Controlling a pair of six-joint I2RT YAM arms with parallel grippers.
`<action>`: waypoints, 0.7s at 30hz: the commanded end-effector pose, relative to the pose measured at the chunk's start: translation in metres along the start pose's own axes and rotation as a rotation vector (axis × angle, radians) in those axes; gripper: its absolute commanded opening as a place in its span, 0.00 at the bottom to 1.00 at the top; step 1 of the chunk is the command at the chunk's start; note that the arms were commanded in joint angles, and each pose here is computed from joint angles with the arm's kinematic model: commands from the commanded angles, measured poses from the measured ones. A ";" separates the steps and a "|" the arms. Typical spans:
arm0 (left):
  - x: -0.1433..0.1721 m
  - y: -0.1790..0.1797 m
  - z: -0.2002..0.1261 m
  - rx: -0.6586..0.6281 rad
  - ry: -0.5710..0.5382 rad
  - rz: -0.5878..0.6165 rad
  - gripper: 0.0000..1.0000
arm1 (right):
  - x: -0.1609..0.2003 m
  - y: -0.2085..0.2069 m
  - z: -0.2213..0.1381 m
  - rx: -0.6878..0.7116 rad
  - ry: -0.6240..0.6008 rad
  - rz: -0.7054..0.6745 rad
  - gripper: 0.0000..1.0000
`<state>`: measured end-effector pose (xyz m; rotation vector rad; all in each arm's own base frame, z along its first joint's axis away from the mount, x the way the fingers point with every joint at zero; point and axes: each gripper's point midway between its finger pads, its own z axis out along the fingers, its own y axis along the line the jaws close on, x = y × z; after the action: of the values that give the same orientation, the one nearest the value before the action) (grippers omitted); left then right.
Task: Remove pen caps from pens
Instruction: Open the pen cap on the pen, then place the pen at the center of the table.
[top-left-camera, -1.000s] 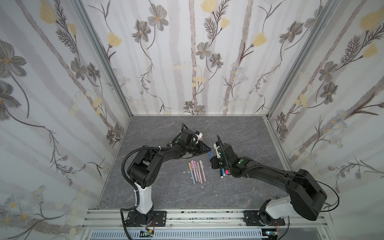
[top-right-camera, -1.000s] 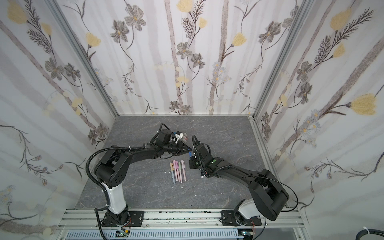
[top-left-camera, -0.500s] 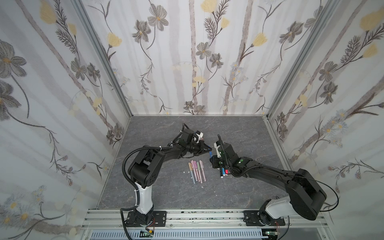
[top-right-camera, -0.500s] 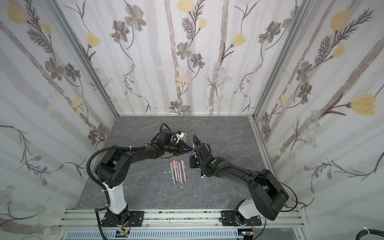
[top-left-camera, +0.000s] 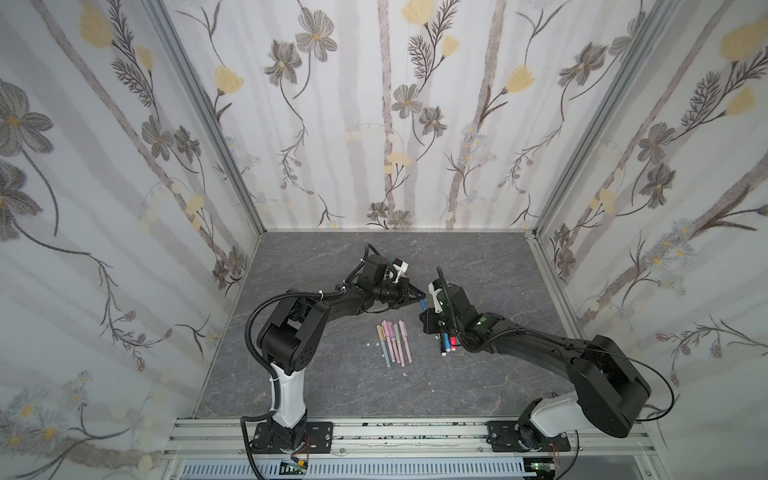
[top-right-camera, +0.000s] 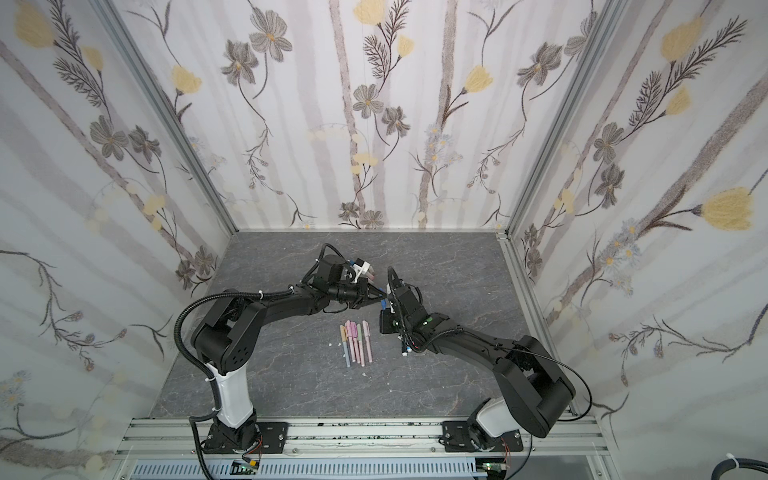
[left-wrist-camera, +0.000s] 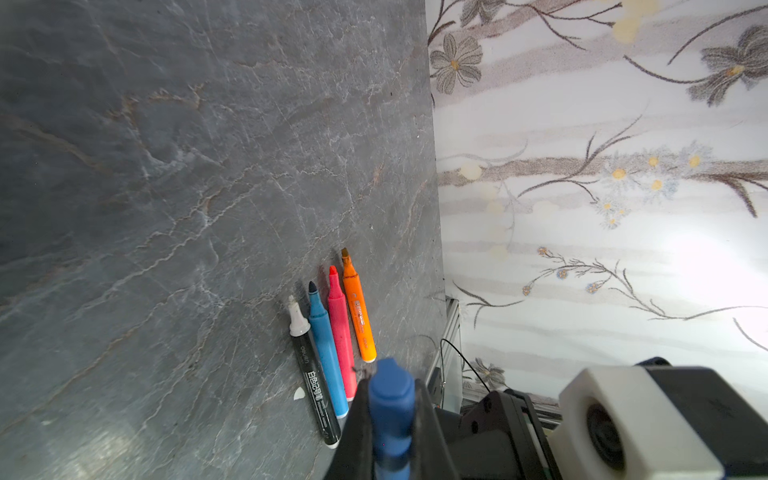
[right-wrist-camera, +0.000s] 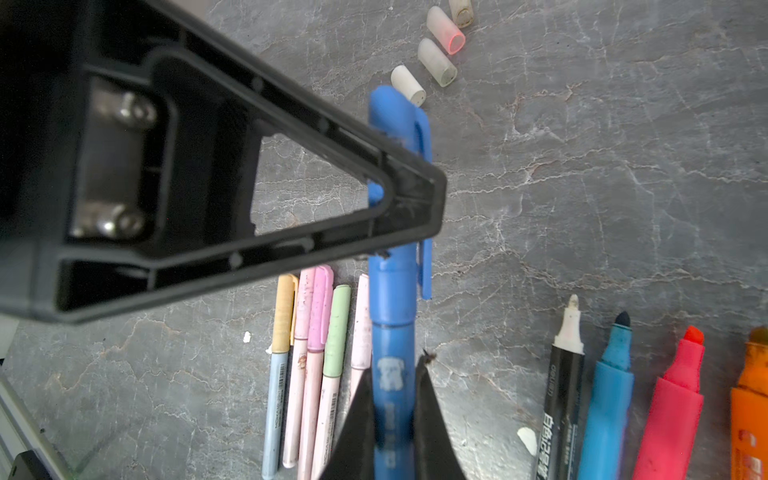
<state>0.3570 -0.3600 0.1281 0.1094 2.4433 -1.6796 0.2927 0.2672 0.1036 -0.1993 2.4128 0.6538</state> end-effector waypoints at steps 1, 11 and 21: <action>-0.035 0.016 -0.007 -0.070 -0.103 0.036 0.00 | 0.016 -0.004 -0.007 0.010 0.030 -0.010 0.00; -0.090 0.028 -0.034 -0.178 -0.183 0.071 0.00 | 0.060 -0.014 -0.014 0.042 0.083 0.033 0.00; -0.050 0.077 -0.070 -0.247 -0.174 -0.001 0.00 | 0.079 -0.040 0.006 0.263 0.178 0.036 0.00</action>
<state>0.4155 -0.2737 0.0909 -0.0855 2.5127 -1.3175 0.2398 0.2500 0.0416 -0.1731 2.6296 0.4591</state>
